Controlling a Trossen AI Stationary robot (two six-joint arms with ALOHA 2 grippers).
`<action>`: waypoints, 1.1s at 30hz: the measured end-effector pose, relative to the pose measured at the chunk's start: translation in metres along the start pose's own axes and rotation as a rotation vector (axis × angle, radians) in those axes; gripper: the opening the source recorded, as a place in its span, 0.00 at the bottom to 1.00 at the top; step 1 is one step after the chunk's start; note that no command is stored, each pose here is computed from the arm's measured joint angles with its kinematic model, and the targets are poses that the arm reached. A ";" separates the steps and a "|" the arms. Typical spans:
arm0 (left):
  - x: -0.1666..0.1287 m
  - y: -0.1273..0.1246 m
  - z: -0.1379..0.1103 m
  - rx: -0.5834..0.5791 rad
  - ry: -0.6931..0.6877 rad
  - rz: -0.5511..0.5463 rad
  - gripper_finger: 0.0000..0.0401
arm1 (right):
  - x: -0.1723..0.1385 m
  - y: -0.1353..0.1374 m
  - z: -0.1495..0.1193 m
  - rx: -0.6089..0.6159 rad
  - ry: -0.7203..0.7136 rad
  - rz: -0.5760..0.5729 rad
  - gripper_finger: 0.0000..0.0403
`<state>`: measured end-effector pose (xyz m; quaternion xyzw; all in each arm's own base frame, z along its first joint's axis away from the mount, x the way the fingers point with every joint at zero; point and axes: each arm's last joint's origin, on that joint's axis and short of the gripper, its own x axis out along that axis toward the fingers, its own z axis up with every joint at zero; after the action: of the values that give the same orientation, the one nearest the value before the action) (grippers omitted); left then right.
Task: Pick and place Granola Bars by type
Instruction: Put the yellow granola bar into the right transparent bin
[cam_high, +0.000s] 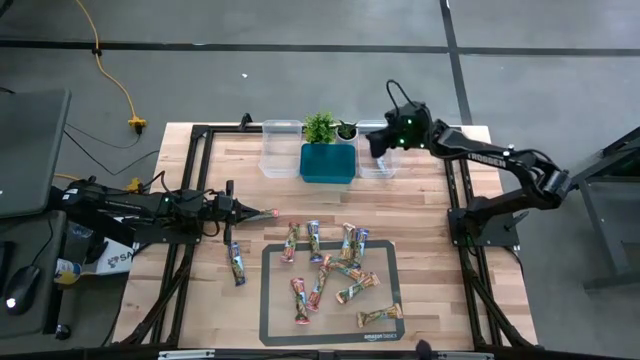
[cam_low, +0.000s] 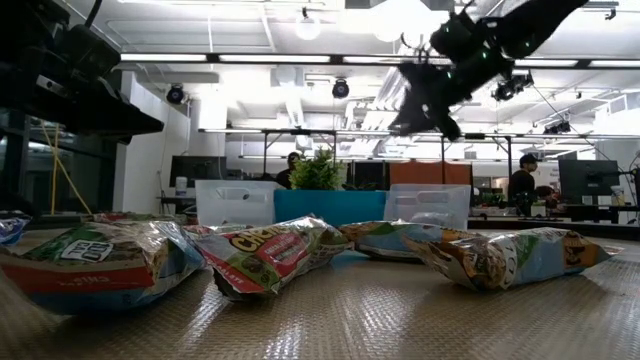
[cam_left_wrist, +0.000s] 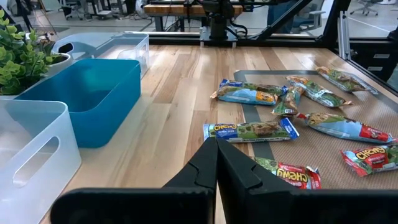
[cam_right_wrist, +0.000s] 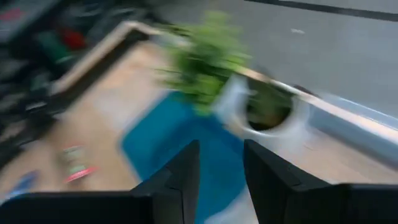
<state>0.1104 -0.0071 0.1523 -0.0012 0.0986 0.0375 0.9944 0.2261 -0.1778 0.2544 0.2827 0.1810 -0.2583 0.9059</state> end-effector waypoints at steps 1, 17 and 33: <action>0.000 0.000 0.000 0.000 0.000 0.000 0.00 | -0.001 0.006 0.005 -0.017 0.002 0.054 0.26; 0.000 0.000 0.000 0.000 0.000 0.000 0.00 | -0.031 0.130 0.004 -0.059 0.410 0.984 0.26; 0.000 0.000 0.000 0.000 0.000 0.000 0.00 | -0.101 0.212 -0.136 -0.357 0.924 0.631 0.26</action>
<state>0.1104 -0.0070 0.1523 -0.0012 0.0987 0.0377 0.9944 0.2411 0.0915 0.2859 0.2491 0.5051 0.2083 0.7996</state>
